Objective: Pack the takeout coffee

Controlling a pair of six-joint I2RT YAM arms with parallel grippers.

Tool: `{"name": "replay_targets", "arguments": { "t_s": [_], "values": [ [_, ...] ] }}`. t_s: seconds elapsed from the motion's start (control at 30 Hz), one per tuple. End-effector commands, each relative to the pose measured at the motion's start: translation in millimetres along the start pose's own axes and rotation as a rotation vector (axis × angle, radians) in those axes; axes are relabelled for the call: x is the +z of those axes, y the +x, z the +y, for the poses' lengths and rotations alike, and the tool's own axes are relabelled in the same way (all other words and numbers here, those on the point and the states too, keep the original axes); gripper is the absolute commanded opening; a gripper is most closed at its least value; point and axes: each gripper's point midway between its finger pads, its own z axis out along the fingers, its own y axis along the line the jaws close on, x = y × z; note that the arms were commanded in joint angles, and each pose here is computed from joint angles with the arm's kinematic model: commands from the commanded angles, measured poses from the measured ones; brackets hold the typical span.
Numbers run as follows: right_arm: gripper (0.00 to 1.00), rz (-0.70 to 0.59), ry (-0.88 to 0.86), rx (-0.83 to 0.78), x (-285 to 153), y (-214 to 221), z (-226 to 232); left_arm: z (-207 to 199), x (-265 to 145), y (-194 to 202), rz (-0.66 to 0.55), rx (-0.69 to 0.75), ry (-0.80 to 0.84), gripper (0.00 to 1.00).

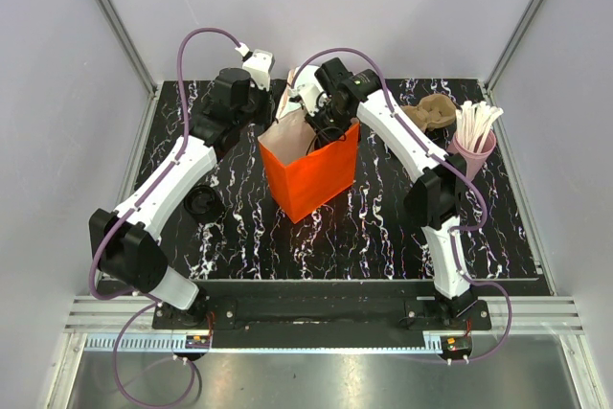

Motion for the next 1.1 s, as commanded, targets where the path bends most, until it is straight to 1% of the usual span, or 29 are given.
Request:
{"name": "replay_targets", "arguments": {
  "t_s": [0.0, 1.07],
  "values": [
    [0.0, -0.075, 0.041, -0.046, -23, -16, 2, -2, -3, -17, -0.053, -0.013, 0.002, 0.31],
    [0.0, -0.058, 0.049, -0.059, -10, -11, -3, -3, -7, -22, -0.062, -0.016, 0.009, 0.31]
  ]
}}
